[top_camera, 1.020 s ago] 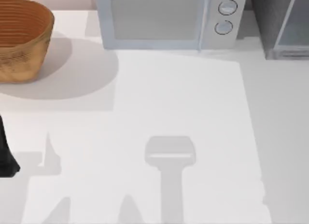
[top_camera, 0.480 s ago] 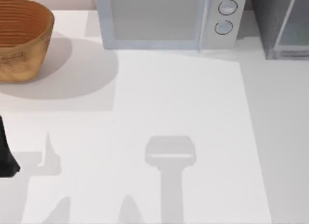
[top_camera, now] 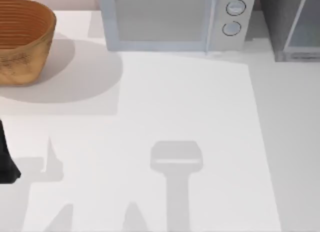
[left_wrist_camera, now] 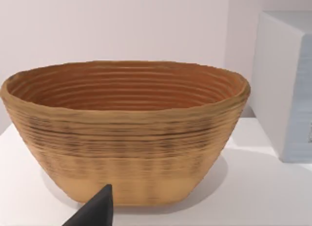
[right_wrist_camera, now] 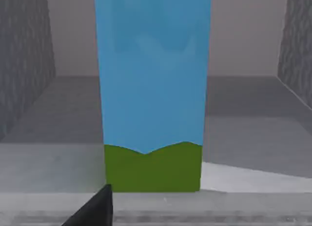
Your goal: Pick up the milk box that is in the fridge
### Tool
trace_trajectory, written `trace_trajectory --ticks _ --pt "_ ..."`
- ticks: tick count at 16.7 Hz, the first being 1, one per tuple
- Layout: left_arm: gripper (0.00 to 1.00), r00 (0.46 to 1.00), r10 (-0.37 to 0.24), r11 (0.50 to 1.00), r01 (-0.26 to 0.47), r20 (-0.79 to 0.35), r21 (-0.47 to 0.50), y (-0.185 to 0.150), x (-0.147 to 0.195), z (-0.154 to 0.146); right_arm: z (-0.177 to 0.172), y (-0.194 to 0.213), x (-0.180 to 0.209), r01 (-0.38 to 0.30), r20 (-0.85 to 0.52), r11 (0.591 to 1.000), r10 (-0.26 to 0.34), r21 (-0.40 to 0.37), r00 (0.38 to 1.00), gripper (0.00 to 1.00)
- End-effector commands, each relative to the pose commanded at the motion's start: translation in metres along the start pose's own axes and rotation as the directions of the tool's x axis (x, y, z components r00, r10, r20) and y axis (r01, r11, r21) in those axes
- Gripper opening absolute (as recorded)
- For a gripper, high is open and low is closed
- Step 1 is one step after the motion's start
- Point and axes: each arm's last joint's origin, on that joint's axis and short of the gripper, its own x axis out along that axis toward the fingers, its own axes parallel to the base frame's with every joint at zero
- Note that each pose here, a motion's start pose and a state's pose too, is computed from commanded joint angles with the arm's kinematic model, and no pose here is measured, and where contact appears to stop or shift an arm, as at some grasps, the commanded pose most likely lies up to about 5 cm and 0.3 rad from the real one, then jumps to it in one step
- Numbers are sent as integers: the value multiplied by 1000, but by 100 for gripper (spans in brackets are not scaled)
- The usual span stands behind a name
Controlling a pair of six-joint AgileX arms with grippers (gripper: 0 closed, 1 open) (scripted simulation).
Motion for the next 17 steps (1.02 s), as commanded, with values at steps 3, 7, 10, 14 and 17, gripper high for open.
trace_trajectory --ticks 3,7,10,14,17 --pt "100 1000 0 1000 0 0 0 0 0 0 8 6 59 -1 27 1000 1 -8 1000 100" --pt "100 1000 0 1000 0 0 0 0 0 0 10 27 105 -3 10 1000 3 -1 1000 100" --pt "100 1000 0 1000 0 0 0 0 0 0 10 31 112 -3 5 1000 3 0 1000 100" --pt "100 1000 0 1000 0 0 0 0 0 0 11 30 111 -1 8 1000 1 0 1000 100" --pt "100 1000 0 1000 0 0 0 0 0 0 8 30 127 -3 0 1000 3 1 1000 100"
